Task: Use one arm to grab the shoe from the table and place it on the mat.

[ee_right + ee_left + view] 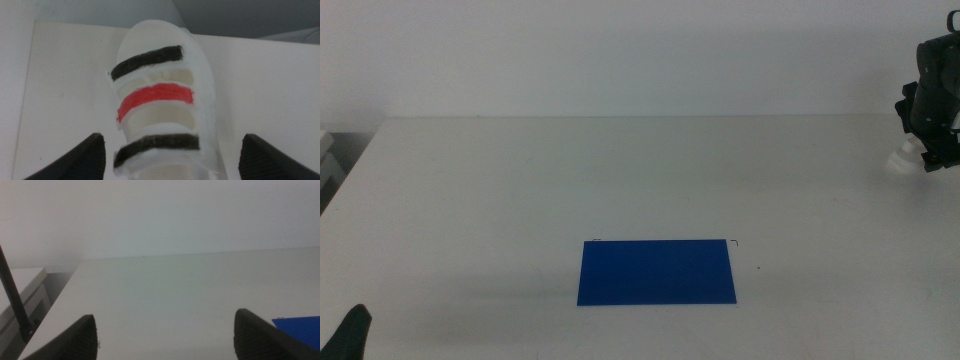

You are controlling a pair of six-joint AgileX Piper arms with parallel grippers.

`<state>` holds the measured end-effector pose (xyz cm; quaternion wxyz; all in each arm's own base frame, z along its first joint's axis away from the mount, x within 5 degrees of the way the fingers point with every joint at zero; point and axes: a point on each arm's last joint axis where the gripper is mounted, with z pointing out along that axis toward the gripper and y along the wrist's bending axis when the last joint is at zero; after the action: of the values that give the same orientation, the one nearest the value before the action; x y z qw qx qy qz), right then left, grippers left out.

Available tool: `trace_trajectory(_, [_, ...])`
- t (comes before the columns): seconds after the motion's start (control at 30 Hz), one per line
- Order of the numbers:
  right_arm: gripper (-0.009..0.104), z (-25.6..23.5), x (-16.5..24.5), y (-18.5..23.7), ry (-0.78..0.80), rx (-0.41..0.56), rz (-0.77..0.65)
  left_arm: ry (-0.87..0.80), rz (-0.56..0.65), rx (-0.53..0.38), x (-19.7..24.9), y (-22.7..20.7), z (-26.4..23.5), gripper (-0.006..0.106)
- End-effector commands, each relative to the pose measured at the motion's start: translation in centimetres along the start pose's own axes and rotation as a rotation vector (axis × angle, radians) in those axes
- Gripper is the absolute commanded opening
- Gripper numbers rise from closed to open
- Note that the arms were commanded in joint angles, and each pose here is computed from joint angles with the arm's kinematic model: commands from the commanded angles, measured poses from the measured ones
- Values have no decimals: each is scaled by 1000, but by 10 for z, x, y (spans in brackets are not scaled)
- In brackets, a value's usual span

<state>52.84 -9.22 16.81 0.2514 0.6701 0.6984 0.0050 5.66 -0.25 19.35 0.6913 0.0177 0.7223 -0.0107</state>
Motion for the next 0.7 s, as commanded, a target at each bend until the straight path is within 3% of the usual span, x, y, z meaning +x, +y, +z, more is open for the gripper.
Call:
trace_trajectory(0.0, [77, -40, -24, 14, -57, -109, 23, -86, -14, -1, -6, 0, -1, 94])
trace_trajectory(0.03, [56, -40, -24, 14, -57, -106, 23, -86, -14, -1, -6, 0, -1, 94])
trace_trajectory(0.2, [16, -39, -22, 8, -43, -42, 29, -86, -14, -1, -6, 0, -1, 94])
trace_trajectory(0.3, [-2, -41, -22, 5, -40, -2, 34, -86, -14, -1, -6, 0, -1, 94])
trace_trajectory(0.53, [-4, -67, -13, 8, -40, 69, 6, -86, -14, -1, -6, 0, -1, 94])
trace_trajectory(0.67, [-1, -88, -3, 16, -13, 17, -78, -86, -14, -1, -6, 0, -1, 94])
